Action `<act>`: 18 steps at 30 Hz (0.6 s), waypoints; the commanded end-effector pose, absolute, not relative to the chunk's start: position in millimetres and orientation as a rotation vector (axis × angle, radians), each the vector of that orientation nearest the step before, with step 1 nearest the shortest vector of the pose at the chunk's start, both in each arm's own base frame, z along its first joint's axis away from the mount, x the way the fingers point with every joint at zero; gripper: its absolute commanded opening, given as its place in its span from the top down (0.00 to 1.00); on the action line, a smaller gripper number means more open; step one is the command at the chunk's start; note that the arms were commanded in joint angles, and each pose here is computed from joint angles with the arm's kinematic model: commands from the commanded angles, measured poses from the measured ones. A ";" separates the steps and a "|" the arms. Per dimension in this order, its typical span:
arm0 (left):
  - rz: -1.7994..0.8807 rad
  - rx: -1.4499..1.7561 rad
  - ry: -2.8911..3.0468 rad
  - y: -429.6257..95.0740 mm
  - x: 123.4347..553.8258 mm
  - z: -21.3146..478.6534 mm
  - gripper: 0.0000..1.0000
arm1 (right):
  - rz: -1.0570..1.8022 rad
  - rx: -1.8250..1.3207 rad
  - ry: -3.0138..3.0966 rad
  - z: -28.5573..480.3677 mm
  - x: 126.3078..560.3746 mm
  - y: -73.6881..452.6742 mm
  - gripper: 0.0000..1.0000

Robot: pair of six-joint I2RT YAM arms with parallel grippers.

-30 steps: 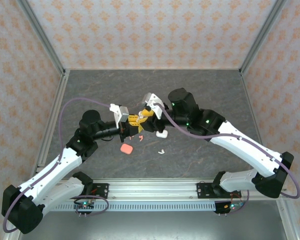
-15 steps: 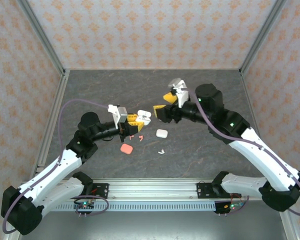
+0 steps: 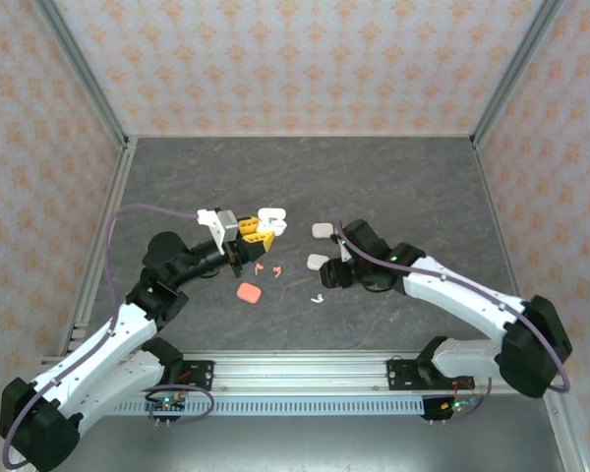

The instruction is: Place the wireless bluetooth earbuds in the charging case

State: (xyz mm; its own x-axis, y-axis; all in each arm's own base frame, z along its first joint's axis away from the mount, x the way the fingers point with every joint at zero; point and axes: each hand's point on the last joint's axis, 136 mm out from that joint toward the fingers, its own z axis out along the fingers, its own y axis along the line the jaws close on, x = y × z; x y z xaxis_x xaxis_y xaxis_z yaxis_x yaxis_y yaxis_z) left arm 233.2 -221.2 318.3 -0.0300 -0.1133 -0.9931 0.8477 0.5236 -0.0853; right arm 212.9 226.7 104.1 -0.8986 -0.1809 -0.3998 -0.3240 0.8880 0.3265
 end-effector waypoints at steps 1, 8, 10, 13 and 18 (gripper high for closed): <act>-0.844 0.633 1.325 -214.7 236.6 335.1 1.00 | 0.535 -0.249 2.689 90.5 222.5 239.6 0.46; -0.837 0.632 1.336 -213.5 236.3 333.1 1.00 | 0.367 -0.309 2.731 59.1 228.7 256.8 0.41; -0.833 0.634 1.339 -212.5 235.0 332.9 1.00 | 0.327 -0.336 2.748 51.8 229.7 260.0 0.41; -0.829 0.634 1.343 -211.5 233.7 332.6 1.00 | 0.274 -0.363 2.776 41.2 229.5 261.5 0.41; -0.825 0.632 1.347 -210.2 233.0 332.3 1.00 | 0.228 -0.405 2.820 27.3 223.9 262.7 0.42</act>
State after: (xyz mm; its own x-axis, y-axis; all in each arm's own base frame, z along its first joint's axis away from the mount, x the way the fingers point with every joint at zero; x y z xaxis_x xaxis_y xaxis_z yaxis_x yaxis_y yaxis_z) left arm 234.1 -212.8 328.0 0.0045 -0.1365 -0.9906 0.8221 0.5645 -0.0740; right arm 221.0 264.1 29.5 -0.9240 -0.2391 -0.2984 -0.2951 0.9422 0.1589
